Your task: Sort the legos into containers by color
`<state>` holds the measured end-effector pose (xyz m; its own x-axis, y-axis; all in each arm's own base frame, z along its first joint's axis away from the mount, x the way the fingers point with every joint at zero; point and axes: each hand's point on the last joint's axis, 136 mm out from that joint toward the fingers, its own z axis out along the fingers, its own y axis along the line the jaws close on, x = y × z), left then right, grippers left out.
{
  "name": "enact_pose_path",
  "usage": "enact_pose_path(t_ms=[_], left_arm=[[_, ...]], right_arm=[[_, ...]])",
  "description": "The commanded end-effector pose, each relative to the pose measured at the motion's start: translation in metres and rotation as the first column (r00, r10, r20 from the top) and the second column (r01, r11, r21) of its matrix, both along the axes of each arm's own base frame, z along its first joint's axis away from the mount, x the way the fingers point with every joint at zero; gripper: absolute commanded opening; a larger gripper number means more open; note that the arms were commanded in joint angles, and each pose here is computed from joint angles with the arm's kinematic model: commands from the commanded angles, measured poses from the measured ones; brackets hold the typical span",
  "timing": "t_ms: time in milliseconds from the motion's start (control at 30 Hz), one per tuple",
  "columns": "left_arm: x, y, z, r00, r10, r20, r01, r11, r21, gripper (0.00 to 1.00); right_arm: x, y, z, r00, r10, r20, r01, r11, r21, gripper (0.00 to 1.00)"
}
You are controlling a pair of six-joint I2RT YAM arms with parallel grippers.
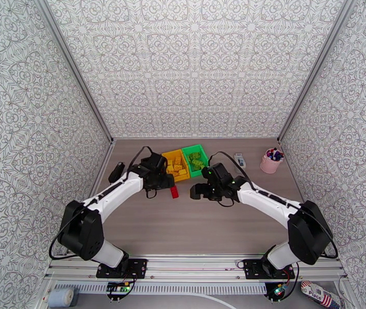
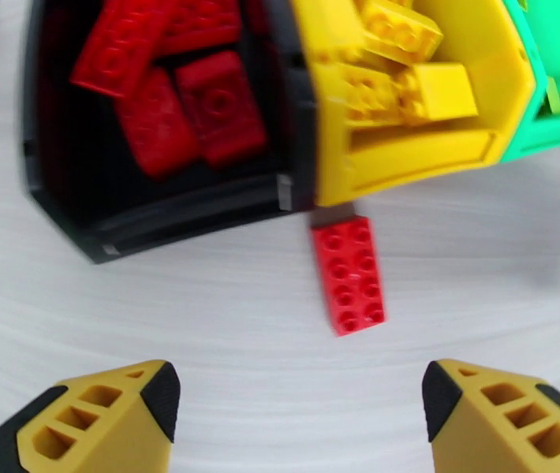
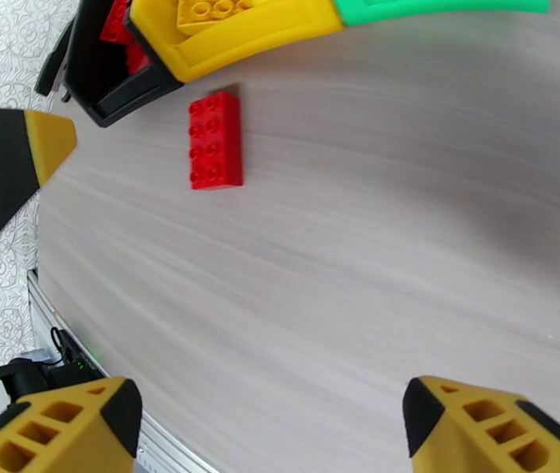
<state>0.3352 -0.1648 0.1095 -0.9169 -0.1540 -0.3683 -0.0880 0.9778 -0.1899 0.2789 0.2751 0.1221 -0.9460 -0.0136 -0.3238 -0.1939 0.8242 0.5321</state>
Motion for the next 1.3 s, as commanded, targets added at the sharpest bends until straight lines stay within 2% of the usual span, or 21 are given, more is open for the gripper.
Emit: enact_pose_path(t_ms=[0,233,500,700,933,1133,1267], left_arm=[[0.003,-0.017,-0.015,1.0,0.009,-0.015,-0.009,1.0,0.011,0.87],[-0.001,-0.037,-0.044,0.997,-0.011,-0.076,0.014,0.999,0.047,0.87],[0.001,-0.045,-0.066,0.992,-0.01,-0.123,0.018,0.998,0.067,0.85],[0.002,-0.044,-0.084,0.989,-0.005,-0.151,0.017,0.997,0.076,0.8],[0.005,-0.036,-0.094,0.987,0.016,-0.161,-0.003,0.997,0.08,0.67],[0.003,-0.039,-0.09,0.988,-0.004,-0.153,0.015,0.997,0.07,0.43],[-0.005,-0.043,-0.083,0.99,-0.026,-0.14,0.036,0.997,0.066,0.35]], right_arm=[[0.002,-0.016,-0.002,0.999,-0.026,0.029,0.026,0.999,-0.025,0.93],[-0.001,-0.032,-0.006,0.998,-0.048,0.026,0.049,0.998,-0.035,0.93],[-0.001,-0.038,-0.011,0.999,-0.05,0.019,0.05,0.998,-0.031,0.93],[-0.001,-0.036,-0.012,0.999,-0.048,0.013,0.048,0.999,-0.013,0.93],[-0.004,-0.035,-0.015,0.999,-0.049,-0.004,0.049,0.999,0.004,0.92],[-0.006,-0.033,-0.009,0.999,-0.052,-0.009,0.052,0.998,0.022,0.9],[-0.01,-0.032,-0.004,0.998,-0.07,-0.008,0.07,0.995,0.065,0.89]])
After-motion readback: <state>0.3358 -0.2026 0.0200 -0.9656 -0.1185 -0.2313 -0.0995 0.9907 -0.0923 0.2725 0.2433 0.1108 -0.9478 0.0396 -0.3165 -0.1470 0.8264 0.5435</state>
